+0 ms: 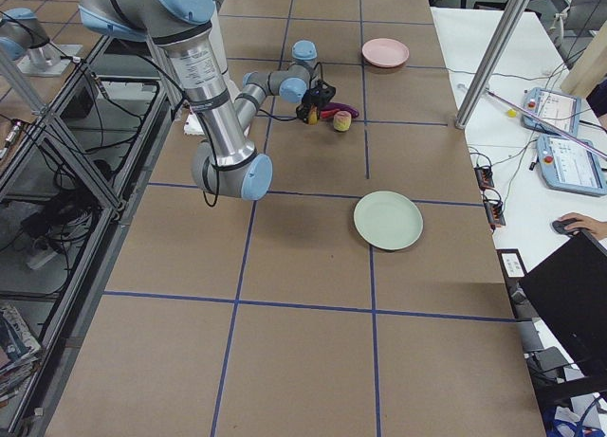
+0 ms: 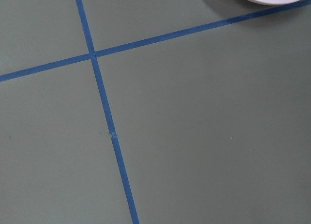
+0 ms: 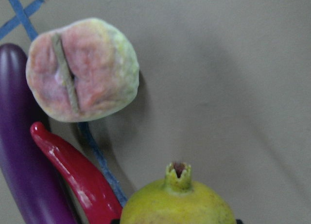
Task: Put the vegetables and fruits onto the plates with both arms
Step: 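Carry the pomegranate to the green plate while the left gripper reaches the eggplant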
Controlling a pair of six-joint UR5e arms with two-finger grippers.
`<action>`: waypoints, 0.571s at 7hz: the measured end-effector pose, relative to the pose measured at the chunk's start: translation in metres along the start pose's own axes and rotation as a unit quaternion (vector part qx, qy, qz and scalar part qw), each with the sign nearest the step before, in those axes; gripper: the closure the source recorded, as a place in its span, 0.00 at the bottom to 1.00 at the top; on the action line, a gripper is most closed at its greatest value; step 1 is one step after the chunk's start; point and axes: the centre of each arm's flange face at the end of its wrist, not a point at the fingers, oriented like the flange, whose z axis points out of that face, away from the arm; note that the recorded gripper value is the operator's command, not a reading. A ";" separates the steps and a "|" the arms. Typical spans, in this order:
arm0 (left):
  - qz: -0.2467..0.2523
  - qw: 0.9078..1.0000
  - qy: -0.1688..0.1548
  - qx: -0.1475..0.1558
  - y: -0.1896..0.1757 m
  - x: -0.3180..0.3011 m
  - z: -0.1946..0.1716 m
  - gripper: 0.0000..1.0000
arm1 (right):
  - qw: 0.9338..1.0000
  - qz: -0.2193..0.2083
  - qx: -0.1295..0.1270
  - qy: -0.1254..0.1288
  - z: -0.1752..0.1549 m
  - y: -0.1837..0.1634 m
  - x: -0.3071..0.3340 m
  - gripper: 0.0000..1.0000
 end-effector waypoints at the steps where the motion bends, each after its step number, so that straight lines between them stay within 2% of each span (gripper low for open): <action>1: 0.004 1.000 0.017 -0.003 -0.015 0.021 0.009 0.00 | 1.000 -0.021 0.013 0.009 -0.035 -0.037 0.024 1.00; 2: 0.002 0.999 0.033 0.006 -0.035 0.051 0.019 0.00 | 0.997 -0.055 0.035 0.028 -0.054 -0.082 0.051 1.00; 4: -0.019 0.996 0.085 0.015 -0.089 0.156 0.047 0.00 | 0.984 -0.133 0.083 0.086 -0.069 -0.200 0.105 0.99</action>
